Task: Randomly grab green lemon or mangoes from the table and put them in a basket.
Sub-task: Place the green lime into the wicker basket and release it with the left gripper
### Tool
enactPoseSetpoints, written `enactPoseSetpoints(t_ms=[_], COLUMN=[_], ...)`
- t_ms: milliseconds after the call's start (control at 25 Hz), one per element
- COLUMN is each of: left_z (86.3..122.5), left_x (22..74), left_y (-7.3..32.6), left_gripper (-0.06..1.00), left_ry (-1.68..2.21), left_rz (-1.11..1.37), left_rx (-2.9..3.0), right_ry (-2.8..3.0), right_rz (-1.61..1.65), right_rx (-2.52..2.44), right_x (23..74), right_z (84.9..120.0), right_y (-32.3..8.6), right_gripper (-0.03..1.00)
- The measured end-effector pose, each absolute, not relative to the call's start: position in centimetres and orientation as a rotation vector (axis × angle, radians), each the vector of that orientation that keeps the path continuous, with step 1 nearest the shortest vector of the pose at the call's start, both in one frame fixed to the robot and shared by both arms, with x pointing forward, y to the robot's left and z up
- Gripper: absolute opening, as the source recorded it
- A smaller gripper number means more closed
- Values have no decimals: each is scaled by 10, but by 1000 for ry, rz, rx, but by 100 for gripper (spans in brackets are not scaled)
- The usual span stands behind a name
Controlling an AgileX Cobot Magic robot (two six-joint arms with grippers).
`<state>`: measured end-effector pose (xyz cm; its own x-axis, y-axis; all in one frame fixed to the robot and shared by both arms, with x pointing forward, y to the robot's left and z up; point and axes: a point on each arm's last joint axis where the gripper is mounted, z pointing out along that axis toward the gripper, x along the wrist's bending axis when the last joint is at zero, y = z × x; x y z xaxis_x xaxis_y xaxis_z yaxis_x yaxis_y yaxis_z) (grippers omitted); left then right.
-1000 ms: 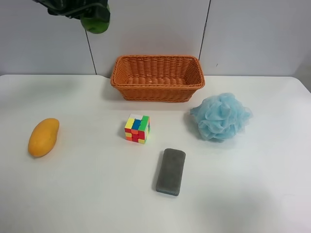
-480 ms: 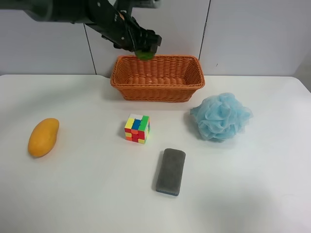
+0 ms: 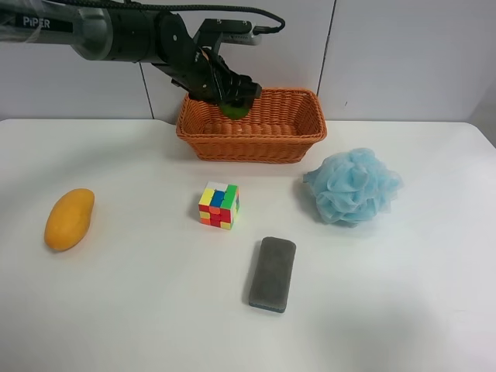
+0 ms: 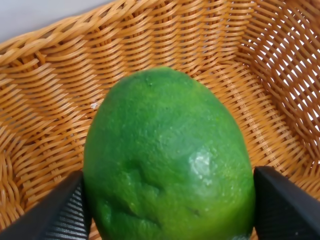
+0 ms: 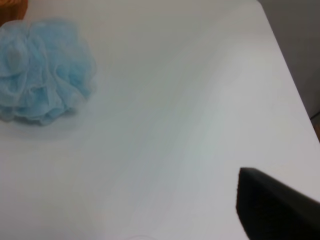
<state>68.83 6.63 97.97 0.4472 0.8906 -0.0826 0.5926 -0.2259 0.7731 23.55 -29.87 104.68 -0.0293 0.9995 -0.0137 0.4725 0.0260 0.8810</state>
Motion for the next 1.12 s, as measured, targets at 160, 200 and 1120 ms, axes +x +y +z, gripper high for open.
enactPoseSetpoints(t_ms=[160, 200, 1120], left_z=[979, 979, 1052], left_x=[688, 688, 659], left_y=[66, 66, 89], left_gripper=[63, 63, 99], left_ry=[1247, 1250, 1244], left_rz=[490, 487, 484], left_rx=[1937, 1941, 2013], right_ry=[1592, 1592, 1592], right_rz=[938, 938, 938], right_rx=[1533, 1533, 1533], right_x=[236, 236, 236], right_z=[1047, 1047, 1047], right_y=[-299, -299, -299], right_gripper=[99, 99, 99])
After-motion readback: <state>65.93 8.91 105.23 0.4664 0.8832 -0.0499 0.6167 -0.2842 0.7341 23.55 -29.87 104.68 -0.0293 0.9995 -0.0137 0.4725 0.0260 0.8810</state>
